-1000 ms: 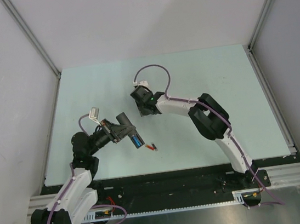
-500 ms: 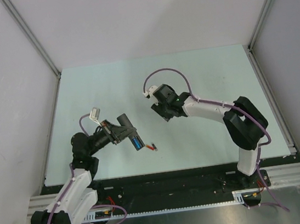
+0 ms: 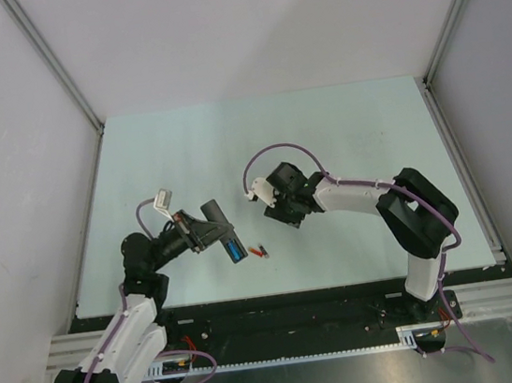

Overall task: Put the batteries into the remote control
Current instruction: Place the battery at the center of the board, then pick up the battery from the center of the board.

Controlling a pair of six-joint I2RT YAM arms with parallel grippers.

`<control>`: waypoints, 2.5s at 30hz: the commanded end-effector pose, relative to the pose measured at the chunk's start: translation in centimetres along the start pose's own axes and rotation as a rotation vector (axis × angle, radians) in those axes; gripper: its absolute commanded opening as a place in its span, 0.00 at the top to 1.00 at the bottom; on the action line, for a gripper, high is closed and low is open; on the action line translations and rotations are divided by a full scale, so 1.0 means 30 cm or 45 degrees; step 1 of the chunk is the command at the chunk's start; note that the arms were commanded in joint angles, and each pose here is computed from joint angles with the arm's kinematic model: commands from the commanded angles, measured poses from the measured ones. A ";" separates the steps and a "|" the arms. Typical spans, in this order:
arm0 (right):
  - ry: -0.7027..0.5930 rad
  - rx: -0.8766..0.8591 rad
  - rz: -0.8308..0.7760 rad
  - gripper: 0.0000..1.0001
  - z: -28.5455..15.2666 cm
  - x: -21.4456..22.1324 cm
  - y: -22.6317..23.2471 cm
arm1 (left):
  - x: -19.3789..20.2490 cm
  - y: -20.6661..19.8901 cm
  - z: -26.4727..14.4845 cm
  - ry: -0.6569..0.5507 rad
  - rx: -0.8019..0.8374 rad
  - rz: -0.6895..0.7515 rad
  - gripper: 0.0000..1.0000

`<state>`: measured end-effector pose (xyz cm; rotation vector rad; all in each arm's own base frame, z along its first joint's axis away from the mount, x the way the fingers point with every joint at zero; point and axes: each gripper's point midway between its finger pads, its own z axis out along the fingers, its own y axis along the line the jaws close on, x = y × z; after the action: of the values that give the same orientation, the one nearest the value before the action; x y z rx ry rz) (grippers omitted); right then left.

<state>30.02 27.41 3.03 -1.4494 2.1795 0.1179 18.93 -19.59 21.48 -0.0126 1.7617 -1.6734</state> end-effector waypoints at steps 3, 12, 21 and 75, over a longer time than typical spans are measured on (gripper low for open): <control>-0.060 -0.068 -0.010 0.77 0.008 -0.042 0.034 | 0.018 -0.012 -0.009 0.003 0.032 0.024 1.00; -0.047 -0.079 0.067 0.58 0.009 -0.036 0.053 | 0.021 -0.007 -0.011 0.004 0.029 0.017 1.00; -0.240 0.043 0.121 0.44 -0.101 -0.169 -0.014 | 0.019 -0.011 -0.011 0.001 0.032 0.020 1.00; 0.066 0.693 1.844 0.53 0.018 -0.043 0.054 | 0.055 0.020 -0.032 -0.011 0.015 -0.033 1.00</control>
<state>28.84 28.13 2.34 0.5399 2.5547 -0.0582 17.79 -19.35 19.39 -0.0645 1.7870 -1.6897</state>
